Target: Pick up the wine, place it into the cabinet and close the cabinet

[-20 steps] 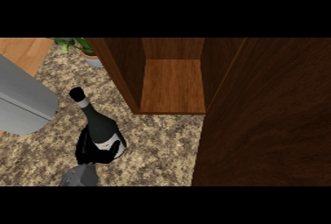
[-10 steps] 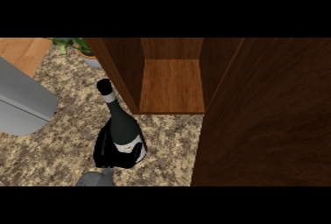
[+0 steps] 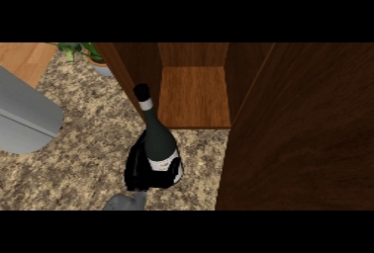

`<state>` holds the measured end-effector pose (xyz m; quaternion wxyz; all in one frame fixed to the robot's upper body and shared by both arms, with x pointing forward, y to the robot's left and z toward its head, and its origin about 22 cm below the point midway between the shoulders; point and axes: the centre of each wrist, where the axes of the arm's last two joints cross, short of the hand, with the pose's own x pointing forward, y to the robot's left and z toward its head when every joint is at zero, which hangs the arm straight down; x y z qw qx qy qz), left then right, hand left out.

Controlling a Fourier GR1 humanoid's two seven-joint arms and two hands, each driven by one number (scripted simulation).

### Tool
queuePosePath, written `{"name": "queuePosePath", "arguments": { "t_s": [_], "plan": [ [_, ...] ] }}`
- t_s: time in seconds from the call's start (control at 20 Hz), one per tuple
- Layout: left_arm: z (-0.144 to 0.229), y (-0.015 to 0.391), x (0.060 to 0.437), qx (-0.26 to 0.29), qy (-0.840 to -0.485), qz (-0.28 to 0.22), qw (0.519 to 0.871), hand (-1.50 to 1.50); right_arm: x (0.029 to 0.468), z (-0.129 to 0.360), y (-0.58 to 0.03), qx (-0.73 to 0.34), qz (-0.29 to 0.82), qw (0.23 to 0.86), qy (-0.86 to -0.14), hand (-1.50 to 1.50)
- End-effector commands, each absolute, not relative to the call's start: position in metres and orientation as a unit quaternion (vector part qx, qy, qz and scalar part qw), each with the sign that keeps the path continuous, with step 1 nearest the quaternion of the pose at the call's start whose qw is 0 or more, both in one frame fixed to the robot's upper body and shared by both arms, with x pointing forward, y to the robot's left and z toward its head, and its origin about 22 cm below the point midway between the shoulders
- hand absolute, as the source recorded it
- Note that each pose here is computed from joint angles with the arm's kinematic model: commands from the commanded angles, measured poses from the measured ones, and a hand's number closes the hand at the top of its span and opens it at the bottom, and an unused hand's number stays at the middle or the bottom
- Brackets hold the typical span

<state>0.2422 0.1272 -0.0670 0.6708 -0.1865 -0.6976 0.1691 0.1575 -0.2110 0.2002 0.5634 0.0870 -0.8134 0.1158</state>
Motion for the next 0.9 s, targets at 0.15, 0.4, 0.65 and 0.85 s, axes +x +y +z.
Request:
{"name": "queuePosePath", "arguments": {
  "t_s": [0.15, 0.4, 0.65, 0.85],
  "plan": [
    [-0.075, 0.116, 0.257, -0.171, -0.683, 0.19, 0.684, 1.5, 0.152, 0.193, -0.219, 0.111, 0.111, 0.562, -0.812, -1.5],
    [-0.078, 0.113, 0.285, -0.165, -0.696, 0.178, 0.676, 1.5, 0.143, 0.19, -0.213, 0.117, 0.11, 0.555, -0.816, -1.5],
    [-0.069, 0.099, 0.288, -0.168, -0.714, 0.169, 0.659, 1.5, 0.161, 0.194, -0.206, 0.11, 0.109, 0.561, -0.813, -1.5],
    [-0.064, 0.1, 0.312, -0.162, -0.713, 0.178, 0.658, 1.5, 0.17, 0.185, -0.222, 0.118, 0.116, 0.554, -0.816, -1.5]
  ]
}}
